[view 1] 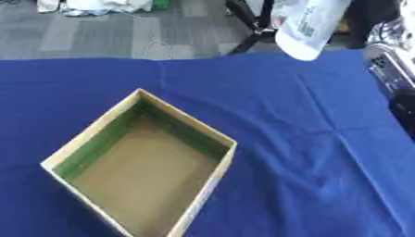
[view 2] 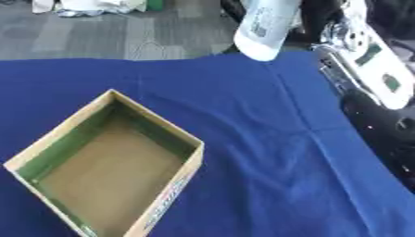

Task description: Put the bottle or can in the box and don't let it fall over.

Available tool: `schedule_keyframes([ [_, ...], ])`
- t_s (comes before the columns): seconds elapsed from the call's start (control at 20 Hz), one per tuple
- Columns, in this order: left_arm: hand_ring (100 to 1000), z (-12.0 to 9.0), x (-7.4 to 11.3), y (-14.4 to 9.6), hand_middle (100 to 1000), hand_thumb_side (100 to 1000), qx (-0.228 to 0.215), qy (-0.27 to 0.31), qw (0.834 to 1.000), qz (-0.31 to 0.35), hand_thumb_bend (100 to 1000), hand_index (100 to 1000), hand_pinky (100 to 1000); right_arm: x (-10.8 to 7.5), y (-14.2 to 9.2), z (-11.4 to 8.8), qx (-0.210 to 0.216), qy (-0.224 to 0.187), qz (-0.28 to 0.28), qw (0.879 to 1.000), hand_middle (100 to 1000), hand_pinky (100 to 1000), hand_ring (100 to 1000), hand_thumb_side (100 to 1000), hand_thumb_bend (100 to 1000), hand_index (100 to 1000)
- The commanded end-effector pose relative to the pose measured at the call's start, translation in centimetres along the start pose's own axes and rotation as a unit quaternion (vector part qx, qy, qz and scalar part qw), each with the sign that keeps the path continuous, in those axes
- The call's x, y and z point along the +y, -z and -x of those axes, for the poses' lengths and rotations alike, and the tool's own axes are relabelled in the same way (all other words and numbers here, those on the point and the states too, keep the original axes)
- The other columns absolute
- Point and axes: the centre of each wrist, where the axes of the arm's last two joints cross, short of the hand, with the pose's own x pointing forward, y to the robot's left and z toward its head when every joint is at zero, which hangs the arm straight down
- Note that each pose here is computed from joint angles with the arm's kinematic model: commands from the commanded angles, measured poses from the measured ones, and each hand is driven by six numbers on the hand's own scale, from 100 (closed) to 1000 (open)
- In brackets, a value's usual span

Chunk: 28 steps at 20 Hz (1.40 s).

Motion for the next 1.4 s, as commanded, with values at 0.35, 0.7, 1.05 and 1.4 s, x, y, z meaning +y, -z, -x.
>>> schedule_keyframes([
  [0.35,1000,-1.5,1.3,0.2,1000,580,-0.023,0.033,0.999,-0.023,485,721,943,4.0,-0.3,-1.6,-0.002,0.044,-0.052,0.998,468,774,382,470,100,172],
  [0.7,1000,-2.2,2.2,0.0,1000,570,-0.04,0.047,0.996,-0.059,491,721,941,6.6,-0.7,-1.7,-0.002,0.064,-0.08,0.995,470,768,385,470,100,173],
  [1.05,1000,-2.8,2.6,-0.1,1000,568,-0.051,0.056,0.994,-0.079,493,721,941,9.5,-1.4,-2.2,-0.021,0.084,-0.106,0.991,453,746,376,470,100,173],
  [1.4,1000,-3.3,2.9,0.3,1000,563,-0.062,0.057,0.992,-0.091,498,722,941,11.9,-2.2,-3.0,-0.027,0.113,-0.13,0.985,466,719,387,470,100,176],
])
